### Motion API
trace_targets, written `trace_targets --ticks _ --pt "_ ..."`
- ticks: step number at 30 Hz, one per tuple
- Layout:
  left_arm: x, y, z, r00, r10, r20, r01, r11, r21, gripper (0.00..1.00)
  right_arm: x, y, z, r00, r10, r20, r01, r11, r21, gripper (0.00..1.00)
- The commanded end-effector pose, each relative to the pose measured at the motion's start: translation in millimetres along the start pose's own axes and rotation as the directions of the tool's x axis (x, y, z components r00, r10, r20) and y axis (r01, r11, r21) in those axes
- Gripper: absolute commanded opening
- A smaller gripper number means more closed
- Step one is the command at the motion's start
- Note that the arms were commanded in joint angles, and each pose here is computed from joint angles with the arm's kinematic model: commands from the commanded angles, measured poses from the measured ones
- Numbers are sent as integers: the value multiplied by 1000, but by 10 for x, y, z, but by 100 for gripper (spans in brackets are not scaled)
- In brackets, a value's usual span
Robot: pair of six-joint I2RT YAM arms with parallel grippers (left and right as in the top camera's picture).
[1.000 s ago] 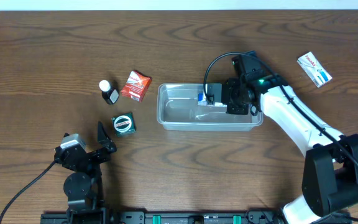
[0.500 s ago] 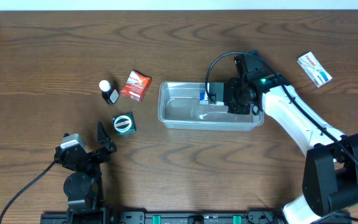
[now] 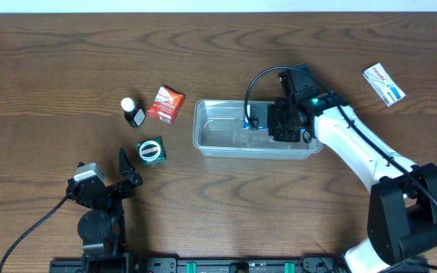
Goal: Pack container
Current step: 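Lower the blue box into the container and open right gripper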
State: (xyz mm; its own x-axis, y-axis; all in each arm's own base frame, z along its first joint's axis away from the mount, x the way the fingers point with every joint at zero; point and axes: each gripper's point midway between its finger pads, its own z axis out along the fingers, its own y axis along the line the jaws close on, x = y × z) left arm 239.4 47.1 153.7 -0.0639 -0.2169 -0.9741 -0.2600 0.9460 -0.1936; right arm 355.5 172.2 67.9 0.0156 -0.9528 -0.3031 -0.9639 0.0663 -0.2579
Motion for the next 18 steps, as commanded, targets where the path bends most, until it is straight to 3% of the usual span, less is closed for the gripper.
trace_targets --ticks 1,13,18 --pt "189 45 24 999 25 -48 -26 1000 -13 98 -130 0 -137 1000 -8 27 7 1000 30 32" --pt "189 45 24 999 25 -48 -26 1000 -13 98 -841 -32 -1252 966 -52 255 -16 966 258 46" --pt "189 45 24 999 25 -48 -26 1000 -13 98 -1021 45 -1420 931 47 362 -132 967 216 47"
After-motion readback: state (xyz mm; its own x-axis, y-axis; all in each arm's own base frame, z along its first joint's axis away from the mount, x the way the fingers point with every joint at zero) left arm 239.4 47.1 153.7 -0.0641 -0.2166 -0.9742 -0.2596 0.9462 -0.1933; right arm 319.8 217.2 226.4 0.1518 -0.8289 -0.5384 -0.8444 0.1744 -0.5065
